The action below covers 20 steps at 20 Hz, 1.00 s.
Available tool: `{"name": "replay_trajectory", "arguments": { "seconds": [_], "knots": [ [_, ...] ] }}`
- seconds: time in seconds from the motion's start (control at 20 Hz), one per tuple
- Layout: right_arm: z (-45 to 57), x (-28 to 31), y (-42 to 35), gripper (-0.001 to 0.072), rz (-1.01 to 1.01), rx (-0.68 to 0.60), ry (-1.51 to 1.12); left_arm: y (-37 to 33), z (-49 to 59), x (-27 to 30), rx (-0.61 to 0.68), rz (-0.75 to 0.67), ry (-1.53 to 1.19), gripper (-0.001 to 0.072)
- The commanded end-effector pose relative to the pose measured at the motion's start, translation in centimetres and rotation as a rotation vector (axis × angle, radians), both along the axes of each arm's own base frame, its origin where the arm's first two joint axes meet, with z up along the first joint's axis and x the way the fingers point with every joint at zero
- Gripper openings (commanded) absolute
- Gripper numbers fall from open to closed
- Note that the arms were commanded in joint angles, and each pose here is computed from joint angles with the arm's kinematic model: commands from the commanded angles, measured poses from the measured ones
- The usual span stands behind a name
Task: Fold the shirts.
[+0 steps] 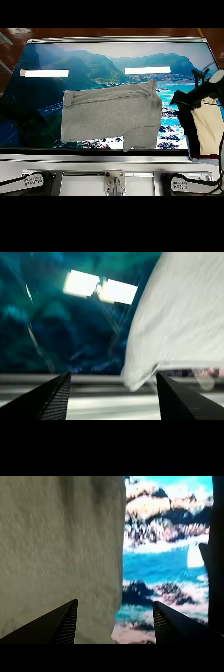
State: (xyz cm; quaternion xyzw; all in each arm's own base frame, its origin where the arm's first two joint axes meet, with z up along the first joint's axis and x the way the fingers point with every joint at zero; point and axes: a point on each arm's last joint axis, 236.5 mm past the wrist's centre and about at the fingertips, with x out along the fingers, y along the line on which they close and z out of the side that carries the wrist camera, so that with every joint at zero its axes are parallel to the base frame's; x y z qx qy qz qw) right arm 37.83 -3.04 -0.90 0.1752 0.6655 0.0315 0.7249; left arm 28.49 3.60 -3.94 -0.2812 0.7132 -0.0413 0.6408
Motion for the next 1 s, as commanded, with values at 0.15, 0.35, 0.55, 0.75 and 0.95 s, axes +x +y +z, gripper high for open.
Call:
{"name": "replay_trajectory", "arguments": {
  "seconds": [0.15,0.35,0.55,0.75,0.95],
  "knots": [
    [-2.6,-5.1,2.7,0.0592,-0.080,0.281,0.137,-7.5,-4.2,-5.1,-0.262,0.001,-0.022,0.0606],
    [-2.7,-3.6,2.4,0.0592,-0.108,0.275,0.082,-9.7,-6.3,-5.9,-0.241,-0.055,0.010,0.0605],
    [-3.4,-3.3,1.7,0.0593,-0.122,0.241,0.078,-10.7,-7.1,-5.0,-0.206,-0.085,-0.020,0.0389],
    [-6.2,-5.1,2.5,0.0681,-0.150,0.266,0.147,-11.0,-7.4,-4.4,-0.185,-0.089,-0.038,0.0049],
    [-9.2,-7.1,4.5,0.0680,-0.175,0.342,0.203,-10.9,-7.2,-4.2,-0.181,-0.090,-0.049,0.0033]
  ]
}}
